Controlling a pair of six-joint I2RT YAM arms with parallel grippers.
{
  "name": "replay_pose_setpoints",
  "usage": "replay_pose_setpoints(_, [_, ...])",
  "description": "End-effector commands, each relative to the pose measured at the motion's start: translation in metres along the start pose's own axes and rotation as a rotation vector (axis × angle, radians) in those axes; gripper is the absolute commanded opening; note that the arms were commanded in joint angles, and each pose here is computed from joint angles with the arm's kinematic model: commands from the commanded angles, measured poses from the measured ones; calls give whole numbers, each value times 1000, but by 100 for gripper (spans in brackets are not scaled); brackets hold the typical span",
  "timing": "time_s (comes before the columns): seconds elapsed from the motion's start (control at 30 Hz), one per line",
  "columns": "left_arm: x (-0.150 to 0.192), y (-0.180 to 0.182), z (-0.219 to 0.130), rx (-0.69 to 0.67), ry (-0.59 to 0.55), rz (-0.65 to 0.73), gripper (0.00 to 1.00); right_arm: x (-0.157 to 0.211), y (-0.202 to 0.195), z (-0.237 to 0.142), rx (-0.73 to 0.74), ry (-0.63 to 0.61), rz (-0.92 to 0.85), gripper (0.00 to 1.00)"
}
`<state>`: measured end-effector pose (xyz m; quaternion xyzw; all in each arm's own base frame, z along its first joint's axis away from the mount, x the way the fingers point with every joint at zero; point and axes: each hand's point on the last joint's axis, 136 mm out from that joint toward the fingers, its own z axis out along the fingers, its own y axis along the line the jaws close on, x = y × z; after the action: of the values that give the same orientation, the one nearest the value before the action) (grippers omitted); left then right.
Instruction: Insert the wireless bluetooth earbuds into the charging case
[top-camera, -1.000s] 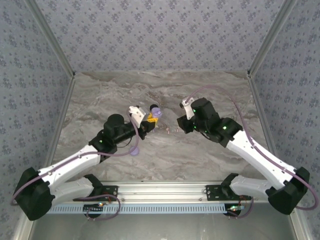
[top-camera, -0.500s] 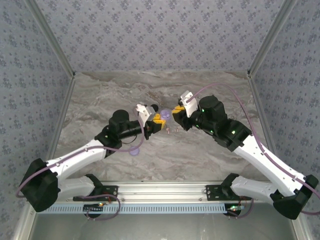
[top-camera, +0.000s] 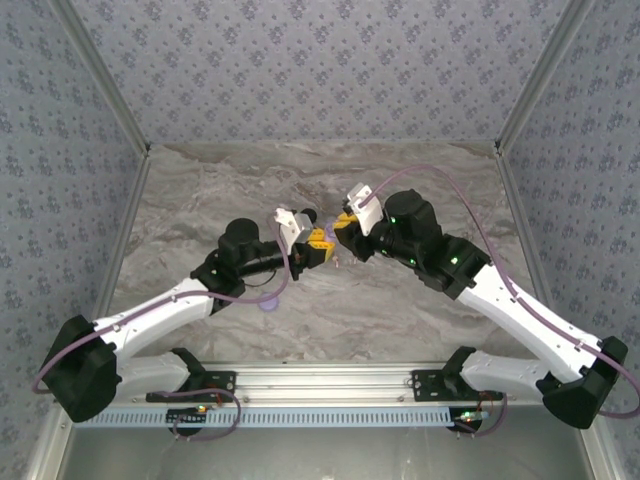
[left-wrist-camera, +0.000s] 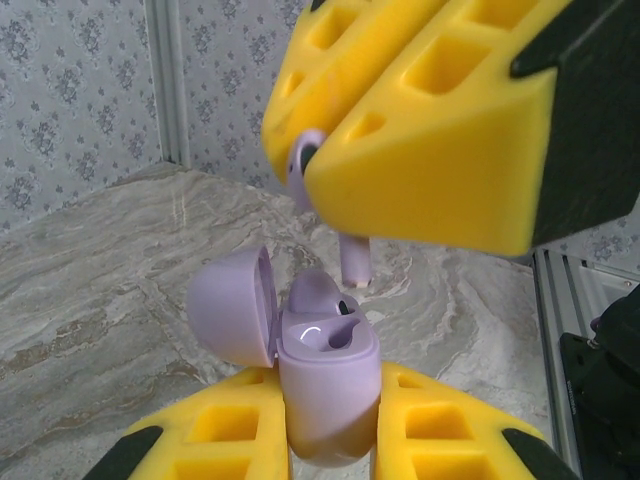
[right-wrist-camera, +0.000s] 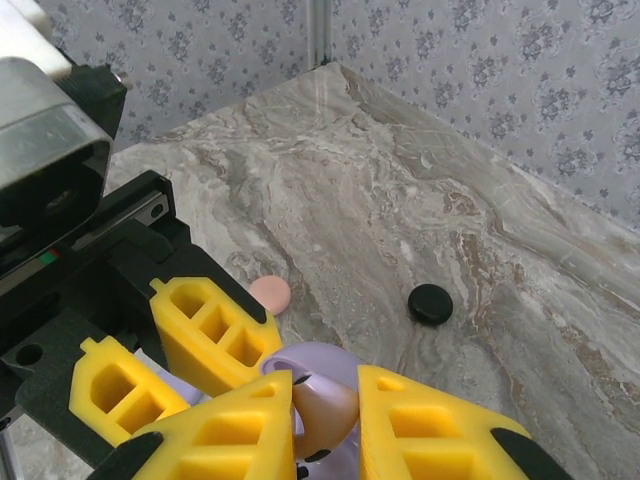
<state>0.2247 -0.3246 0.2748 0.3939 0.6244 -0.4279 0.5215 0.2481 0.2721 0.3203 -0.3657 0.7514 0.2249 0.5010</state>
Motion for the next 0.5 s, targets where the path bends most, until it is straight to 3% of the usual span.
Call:
replay_pose_setpoints(0.0, [-30, -10, 1, 42, -73, 31, 0, -16, 0, -4, 10, -37, -27, 21])
replay_pose_setpoints(0.47, [-29, -9, 1, 35, -71, 31, 0, 2, -3, 6, 44, 38, -54, 21])
